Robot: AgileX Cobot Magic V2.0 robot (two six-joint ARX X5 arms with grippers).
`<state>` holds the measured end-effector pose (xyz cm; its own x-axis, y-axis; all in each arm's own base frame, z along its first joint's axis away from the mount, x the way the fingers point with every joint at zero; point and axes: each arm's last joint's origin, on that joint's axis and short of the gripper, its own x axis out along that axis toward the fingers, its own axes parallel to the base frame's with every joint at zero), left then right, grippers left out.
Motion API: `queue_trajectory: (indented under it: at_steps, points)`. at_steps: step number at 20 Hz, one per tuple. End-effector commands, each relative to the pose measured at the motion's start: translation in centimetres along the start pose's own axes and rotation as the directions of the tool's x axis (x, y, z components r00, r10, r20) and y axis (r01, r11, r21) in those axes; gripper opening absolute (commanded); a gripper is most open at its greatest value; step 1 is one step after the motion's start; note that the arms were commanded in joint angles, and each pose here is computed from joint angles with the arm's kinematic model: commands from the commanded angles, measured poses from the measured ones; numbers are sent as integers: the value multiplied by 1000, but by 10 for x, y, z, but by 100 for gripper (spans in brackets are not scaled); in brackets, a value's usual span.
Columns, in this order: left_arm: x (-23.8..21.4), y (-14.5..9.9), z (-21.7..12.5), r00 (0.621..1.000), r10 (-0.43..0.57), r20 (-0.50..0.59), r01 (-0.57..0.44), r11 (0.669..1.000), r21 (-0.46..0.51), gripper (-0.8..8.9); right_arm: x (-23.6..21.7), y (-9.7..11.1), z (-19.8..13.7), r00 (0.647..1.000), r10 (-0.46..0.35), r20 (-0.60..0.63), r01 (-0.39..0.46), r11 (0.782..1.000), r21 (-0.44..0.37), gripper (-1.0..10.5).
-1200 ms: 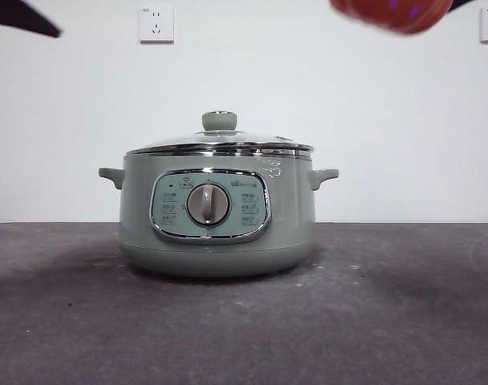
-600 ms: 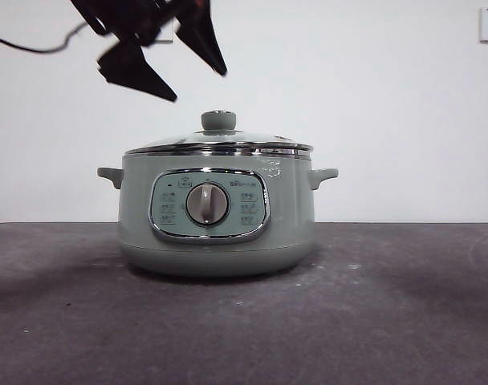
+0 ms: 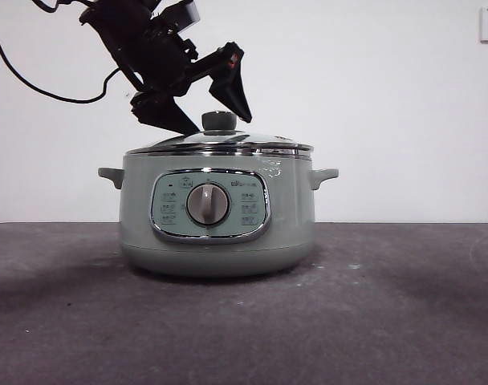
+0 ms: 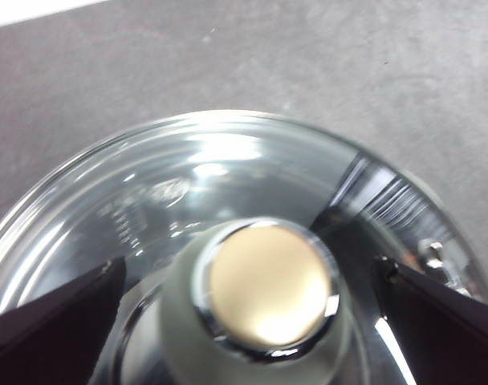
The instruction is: Pick up the pumpkin,open the lid,put the pumpkin in the pot,close the lid
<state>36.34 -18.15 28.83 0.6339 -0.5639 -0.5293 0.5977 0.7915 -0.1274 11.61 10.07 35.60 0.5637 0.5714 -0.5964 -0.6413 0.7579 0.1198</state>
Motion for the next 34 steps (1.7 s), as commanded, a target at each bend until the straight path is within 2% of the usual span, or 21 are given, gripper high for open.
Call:
queue_trajectory:
  at_steps: [1,3,5,7,9,12,18,24,31,34]
  points:
    - [2,-1,0,1000,0,-2,0,1000,13,635,-1,0,0,1000,-4,6,4,1000,11,-11]
    - [2,-2,-1,1000,-4,-15,5,1000,11,404,-1,0,1,1000,-5,6,5,1000,11,-11]
    - [2,-2,-3,1000,-5,-29,5,1000,7,268,-1,-1,1,999,-31,8,31,999,11,-11]
    - [1,-2,-4,999,-5,-43,5,1000,4,182,-1,-1,1,999,-48,10,48,999,12,-11]
    - [1,-3,-4,999,-6,-47,6,1000,3,151,-1,-1,1,999,-49,10,49,999,11,-11]
    - [-1,-3,-2,999,-6,-39,6,1000,5,5,-1,-1,1,999,-49,9,49,999,12,-11]
    - [-14,-6,5,1000,-6,-6,6,1000,13,-9,-1,-1,1,999,-49,10,49,999,11,-11]
    - [-55,-10,26,995,6,102,-9,999,32,-9,1,-1,2,999,-49,15,49,999,11,-11]
    - [-154,-23,40,982,48,185,-59,997,55,-9,38,-2,27,996,-45,83,45,999,2,-12]
    - [-204,-31,34,973,117,199,-133,989,68,-9,70,-2,45,996,-46,79,49,998,-35,-13]
